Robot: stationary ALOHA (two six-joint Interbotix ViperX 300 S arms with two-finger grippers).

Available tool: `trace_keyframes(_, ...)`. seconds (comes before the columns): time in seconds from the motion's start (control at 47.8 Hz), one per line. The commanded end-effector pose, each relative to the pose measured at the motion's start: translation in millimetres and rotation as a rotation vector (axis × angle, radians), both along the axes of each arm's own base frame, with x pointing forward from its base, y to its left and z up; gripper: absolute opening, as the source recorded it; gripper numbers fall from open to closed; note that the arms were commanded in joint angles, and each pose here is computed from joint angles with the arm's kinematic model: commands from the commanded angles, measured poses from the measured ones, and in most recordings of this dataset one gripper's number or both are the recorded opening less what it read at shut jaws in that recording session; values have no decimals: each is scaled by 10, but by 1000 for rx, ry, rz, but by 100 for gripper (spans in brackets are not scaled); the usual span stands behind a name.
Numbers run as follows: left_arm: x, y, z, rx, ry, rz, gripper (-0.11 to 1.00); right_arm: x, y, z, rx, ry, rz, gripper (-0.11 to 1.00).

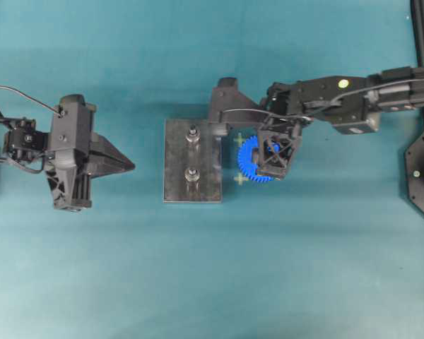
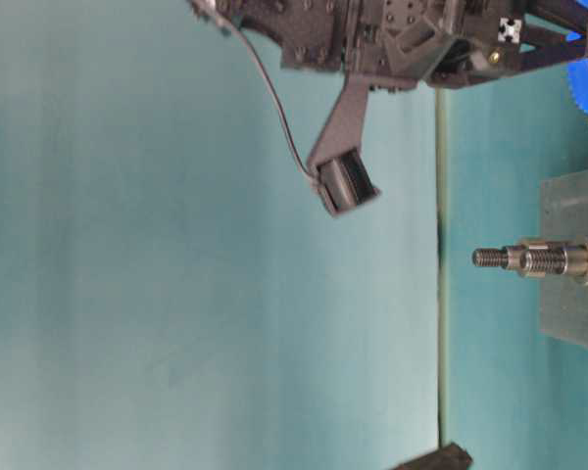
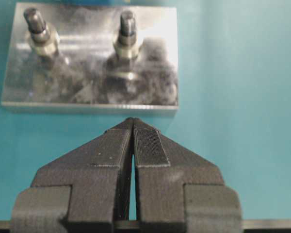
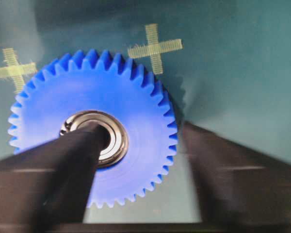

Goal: Fit the large gear onto the shaft.
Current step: 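Lower the right gripper and grasp the blue gear by its rim, then lift the blue gear and carry it over the upper shaft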

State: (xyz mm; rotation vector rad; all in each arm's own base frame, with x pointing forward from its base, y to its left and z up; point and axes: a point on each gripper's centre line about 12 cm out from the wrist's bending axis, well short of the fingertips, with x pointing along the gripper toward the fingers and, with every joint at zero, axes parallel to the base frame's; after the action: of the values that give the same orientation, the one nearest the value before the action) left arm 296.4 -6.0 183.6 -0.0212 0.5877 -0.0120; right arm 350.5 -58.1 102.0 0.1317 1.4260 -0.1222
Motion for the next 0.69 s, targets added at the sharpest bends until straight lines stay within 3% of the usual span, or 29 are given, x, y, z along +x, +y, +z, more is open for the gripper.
trace_keyframes(0.0,61,-2,101,1,-51,-2,0,36,-21,57,-5,-2,6,52)
trace_keyframes(0.167,64,-11,82,1,-48,-5,0,92,-39,196,-6,-27,2,48)
trace_keyframes(0.418,100,-36,25,2,-25,-13,0,206,-133,670,-14,-73,-11,48)
trace_keyframes(0.669,85,-35,-9,3,-5,-14,0,533,-255,1090,2,-106,-34,48)
